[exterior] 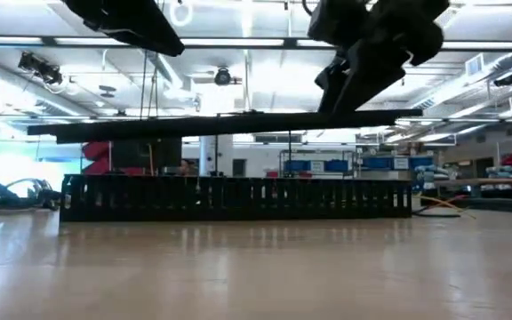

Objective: Ziptie cables
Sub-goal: Close the black cable duct

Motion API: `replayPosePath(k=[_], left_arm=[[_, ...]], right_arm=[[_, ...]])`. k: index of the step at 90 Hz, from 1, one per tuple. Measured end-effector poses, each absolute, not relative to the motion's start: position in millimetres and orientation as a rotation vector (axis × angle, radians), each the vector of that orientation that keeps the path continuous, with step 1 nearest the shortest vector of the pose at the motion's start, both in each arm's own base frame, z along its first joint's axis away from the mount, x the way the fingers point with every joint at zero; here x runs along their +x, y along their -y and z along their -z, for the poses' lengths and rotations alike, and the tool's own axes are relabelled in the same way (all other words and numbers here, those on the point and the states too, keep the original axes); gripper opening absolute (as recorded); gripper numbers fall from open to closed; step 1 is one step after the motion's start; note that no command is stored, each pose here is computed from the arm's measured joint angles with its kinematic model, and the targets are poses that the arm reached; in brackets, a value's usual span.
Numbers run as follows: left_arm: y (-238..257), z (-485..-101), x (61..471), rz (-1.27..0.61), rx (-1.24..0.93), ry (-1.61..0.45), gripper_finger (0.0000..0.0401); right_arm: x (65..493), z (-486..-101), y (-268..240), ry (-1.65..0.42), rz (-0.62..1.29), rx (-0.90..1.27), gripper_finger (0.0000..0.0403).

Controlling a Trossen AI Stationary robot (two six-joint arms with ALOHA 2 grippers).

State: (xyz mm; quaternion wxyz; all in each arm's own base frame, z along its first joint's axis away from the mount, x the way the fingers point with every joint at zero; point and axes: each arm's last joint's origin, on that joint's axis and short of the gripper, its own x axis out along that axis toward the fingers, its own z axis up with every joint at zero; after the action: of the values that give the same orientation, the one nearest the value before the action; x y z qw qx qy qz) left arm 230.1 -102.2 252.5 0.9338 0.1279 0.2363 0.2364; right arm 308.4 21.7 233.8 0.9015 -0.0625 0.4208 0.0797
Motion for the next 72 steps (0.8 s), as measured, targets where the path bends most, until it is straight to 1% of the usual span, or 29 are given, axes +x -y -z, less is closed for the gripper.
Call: replayPosePath(k=[21,34,44,53,72], left_arm=[[93.0,-248.6,231.0,-0.518,0.283,-0.523,0.0364],[85.6,-249.5,232.4,-0.545,0.277,-0.528,0.0364],[79.5,-249.0,234.1,-0.560,0.296,-0.547,0.0364],[73.0,-248.1,235.3,-0.584,0.299,-0.563,0.0364],[64.6,-247.1,238.0,-0.586,0.290,-0.589,0.0364]], right_arm=[[302.2,-214.8,12.5,-0.860,-0.154,-0.069,0.0215],[299.3,-206.2,21.8,-0.831,-0.191,-0.035,0.0214],[298.1,-202.6,25.3,-0.811,-0.202,-0.030,0.0204],[296.8,-199.7,29.0,-0.807,-0.195,-0.039,0.0188],[297.3,-200.8,31.2,-0.779,-0.203,-0.047,0.0138]])
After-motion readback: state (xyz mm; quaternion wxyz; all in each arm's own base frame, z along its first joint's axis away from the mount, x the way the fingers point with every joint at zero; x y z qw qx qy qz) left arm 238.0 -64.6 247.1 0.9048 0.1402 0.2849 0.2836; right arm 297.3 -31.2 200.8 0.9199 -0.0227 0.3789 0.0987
